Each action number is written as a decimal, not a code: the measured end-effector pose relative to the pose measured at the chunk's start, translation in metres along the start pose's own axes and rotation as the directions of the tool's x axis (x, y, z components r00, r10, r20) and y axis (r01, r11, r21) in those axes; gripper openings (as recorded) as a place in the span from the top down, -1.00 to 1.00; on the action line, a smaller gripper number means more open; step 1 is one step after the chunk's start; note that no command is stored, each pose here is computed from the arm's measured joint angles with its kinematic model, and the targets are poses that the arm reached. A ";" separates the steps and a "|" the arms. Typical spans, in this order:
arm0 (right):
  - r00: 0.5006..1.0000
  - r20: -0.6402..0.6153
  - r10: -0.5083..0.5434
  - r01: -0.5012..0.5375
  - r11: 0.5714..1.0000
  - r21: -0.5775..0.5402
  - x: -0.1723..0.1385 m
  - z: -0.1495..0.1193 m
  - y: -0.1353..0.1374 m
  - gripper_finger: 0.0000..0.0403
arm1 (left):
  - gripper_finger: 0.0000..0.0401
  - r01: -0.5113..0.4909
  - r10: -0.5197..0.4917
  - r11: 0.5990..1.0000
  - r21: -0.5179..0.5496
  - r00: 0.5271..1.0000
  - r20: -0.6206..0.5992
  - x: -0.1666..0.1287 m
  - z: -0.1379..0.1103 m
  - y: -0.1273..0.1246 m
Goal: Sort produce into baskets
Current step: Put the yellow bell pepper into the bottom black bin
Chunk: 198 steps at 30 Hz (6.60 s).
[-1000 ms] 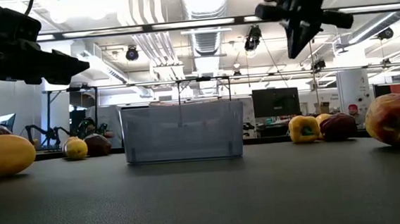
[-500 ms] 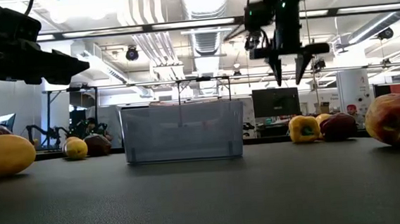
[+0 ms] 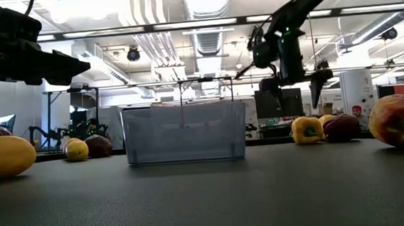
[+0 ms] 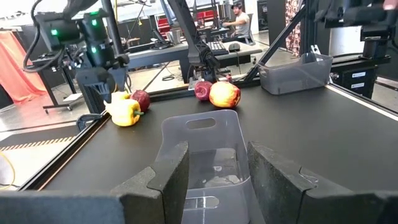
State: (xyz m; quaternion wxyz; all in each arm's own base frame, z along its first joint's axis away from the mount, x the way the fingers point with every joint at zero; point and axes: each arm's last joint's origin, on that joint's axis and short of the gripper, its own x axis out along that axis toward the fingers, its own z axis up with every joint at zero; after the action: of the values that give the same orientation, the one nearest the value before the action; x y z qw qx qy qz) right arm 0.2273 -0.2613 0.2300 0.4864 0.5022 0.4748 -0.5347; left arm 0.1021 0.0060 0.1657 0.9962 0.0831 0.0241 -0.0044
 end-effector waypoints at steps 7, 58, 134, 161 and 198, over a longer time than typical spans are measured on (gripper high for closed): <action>0.996 -0.076 -0.047 0.049 0.999 0.017 0.029 0.009 0.003 -0.99 | 0.27 0.000 0.000 1.000 0.000 1.000 0.000 0.000 0.000 0.000; 0.959 -0.009 0.284 -0.271 0.905 -0.329 -0.084 -0.223 0.067 -0.54 | 0.27 0.000 0.000 1.000 0.000 1.000 0.000 0.000 0.000 0.000; 0.966 0.065 0.250 -0.237 0.958 -0.162 -0.118 -0.426 -0.078 -0.84 | 0.27 0.000 0.000 1.000 0.000 1.000 0.000 0.000 0.000 0.000; 0.947 0.322 -0.019 0.055 0.993 -0.105 -0.115 -0.104 -0.013 -0.84 | 0.27 0.000 0.000 1.000 0.000 1.000 0.000 0.000 0.000 0.000; 0.981 0.039 -0.189 0.193 0.976 -0.104 0.020 0.072 -0.067 -0.84 | 0.27 0.000 0.000 1.000 0.000 1.000 0.000 0.000 0.000 0.000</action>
State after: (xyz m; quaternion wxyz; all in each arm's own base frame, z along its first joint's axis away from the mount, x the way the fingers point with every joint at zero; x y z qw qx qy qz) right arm 0.1550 -0.3289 0.2145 0.4658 0.4196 0.5418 -0.5598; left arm 0.1021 0.0060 0.1657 0.9962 0.0831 0.0242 -0.0045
